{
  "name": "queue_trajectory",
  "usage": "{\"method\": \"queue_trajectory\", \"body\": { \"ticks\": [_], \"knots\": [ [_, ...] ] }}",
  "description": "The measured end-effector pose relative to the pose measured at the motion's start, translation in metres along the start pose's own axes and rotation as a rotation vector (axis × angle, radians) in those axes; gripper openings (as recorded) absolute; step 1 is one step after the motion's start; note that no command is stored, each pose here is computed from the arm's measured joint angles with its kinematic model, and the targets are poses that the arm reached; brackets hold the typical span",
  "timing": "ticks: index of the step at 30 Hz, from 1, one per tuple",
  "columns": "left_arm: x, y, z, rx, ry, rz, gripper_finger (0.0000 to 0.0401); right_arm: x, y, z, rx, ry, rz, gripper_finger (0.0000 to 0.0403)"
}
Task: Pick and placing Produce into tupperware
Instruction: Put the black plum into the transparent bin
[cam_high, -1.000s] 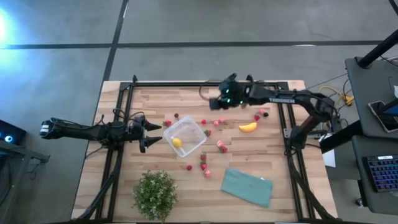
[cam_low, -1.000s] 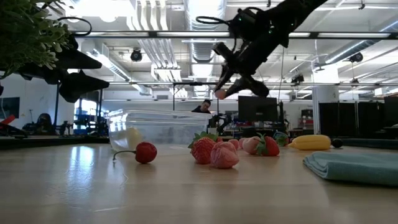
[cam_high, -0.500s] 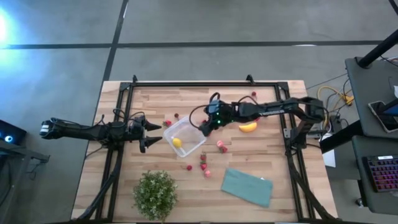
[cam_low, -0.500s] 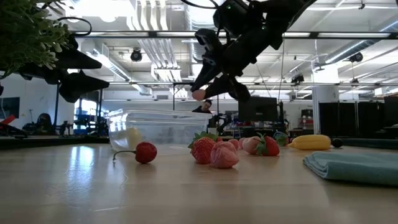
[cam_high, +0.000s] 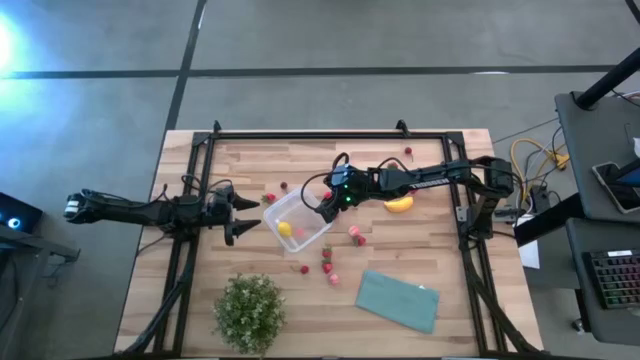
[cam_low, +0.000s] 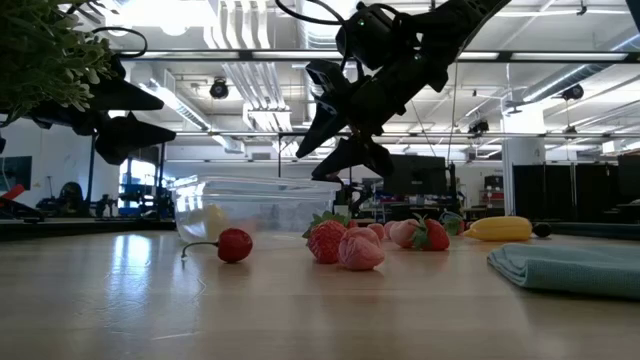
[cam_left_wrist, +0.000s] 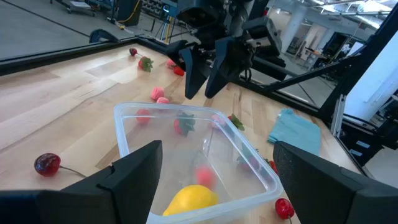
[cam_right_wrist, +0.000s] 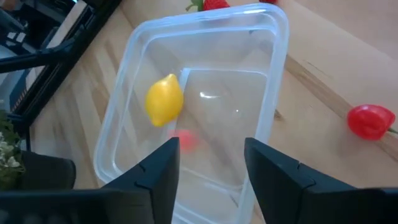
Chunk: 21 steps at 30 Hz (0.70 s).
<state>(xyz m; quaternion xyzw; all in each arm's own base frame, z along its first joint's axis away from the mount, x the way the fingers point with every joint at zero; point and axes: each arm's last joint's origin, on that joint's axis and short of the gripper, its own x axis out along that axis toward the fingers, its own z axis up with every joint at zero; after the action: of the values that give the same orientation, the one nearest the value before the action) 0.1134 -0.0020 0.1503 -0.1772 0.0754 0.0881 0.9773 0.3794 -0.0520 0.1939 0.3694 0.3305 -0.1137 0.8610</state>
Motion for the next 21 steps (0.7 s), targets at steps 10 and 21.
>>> {"method": "queue_trajectory", "body": {
  "ticks": [10,21],
  "knots": [
    [0.000,0.000,0.000,0.000,0.001,0.000,0.0293,-0.006,-0.018,0.014,0.091,-0.069,-0.097,0.0184],
    [0.000,0.000,0.000,0.000,0.000,0.000,0.0293,-0.031,-0.049,0.048,0.202,-0.188,-0.109,0.0175]
  ]
}}
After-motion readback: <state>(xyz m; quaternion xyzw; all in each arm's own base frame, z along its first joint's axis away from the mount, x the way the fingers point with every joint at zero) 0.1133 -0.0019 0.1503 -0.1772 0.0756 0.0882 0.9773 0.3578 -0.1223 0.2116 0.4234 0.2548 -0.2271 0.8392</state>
